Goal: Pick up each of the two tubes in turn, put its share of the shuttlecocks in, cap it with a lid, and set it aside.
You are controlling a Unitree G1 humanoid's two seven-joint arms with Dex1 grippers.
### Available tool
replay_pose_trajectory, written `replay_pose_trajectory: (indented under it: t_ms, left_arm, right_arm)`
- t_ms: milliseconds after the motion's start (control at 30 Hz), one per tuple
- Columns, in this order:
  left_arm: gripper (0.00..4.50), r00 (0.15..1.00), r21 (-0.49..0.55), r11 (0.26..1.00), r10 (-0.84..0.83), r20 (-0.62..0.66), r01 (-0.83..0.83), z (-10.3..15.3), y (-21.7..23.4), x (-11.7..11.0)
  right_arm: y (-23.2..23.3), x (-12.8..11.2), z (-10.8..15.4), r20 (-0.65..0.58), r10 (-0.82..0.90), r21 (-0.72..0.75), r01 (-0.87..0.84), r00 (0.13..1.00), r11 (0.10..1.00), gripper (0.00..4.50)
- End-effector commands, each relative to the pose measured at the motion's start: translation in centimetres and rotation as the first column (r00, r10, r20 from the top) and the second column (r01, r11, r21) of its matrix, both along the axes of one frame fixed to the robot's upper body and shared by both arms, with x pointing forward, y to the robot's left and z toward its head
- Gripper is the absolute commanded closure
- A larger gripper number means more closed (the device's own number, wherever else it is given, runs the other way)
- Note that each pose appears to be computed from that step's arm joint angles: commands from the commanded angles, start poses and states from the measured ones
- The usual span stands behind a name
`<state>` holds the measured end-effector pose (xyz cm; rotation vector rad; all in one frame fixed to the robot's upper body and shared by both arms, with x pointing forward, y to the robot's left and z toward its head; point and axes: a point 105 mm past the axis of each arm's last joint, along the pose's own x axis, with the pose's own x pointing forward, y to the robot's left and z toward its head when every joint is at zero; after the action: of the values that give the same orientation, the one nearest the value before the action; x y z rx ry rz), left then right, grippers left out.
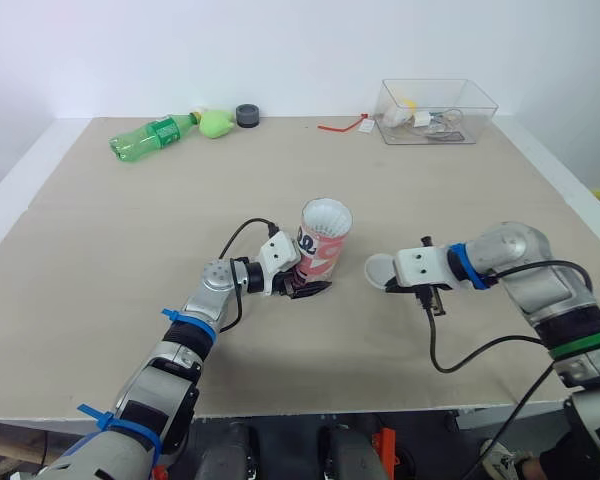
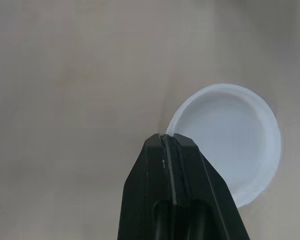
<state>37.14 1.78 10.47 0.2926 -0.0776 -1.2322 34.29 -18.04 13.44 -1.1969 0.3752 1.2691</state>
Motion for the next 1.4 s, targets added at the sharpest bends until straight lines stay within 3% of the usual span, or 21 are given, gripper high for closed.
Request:
replay_pose_trajectory:
  t_ms: [33, 367, 600, 800, 1100, 1400]
  left_arm:
    - [0.85, 0.999, -0.032, 0.999, 0.001, 0.052, 0.001, 1.4, 0.3, 0.2]
    - [0.85, 0.999, -0.024, 1.000, 0.009, 0.041, -0.008, 0.8, 0.6, 0.1]
    - [0.85, 0.999, -0.021, 1.000, 0.020, 0.042, -0.019, 0.5, 0.7, 0.1]
    - [0.85, 0.999, -0.027, 0.999, 0.024, 0.046, -0.023, 0.6, 0.7, 0.1]
    - [0.85, 0.999, -0.029, 0.999, 0.026, 0.046, -0.025, 0.7, 1.1, 0.1]
    - [0.85, 0.999, -0.041, 0.998, 0.050, -0.016, -0.051, -0.2, 1.8, 0.4]
  right_arm:
    - [0.8, 0.3, 0.6, 0.018, 0.023, 0.036, -0.023, 1.000, 0.999, 4.45]
    - [1.8, 0.6, 1.5, 0.030, 0.058, 0.047, -0.059, 0.998, 0.997, 4.45]
    - [3.1, 0.8, 4.1, 0.001, 0.006, 0.302, -0.005, 1.000, 0.953, 4.45]
    - [4.0, 1.2, 5.1, -0.069, -0.091, 0.571, 0.114, 0.994, 0.813, 4.45]
    - [1.5, 1.4, 4.5, -0.066, -0.191, 0.564, 0.194, 0.979, 0.802, 4.45]
    - [0.7, 0.5, 10.3, 0.175, -0.066, 0.436, -0.017, 0.982, 0.900, 4.45]
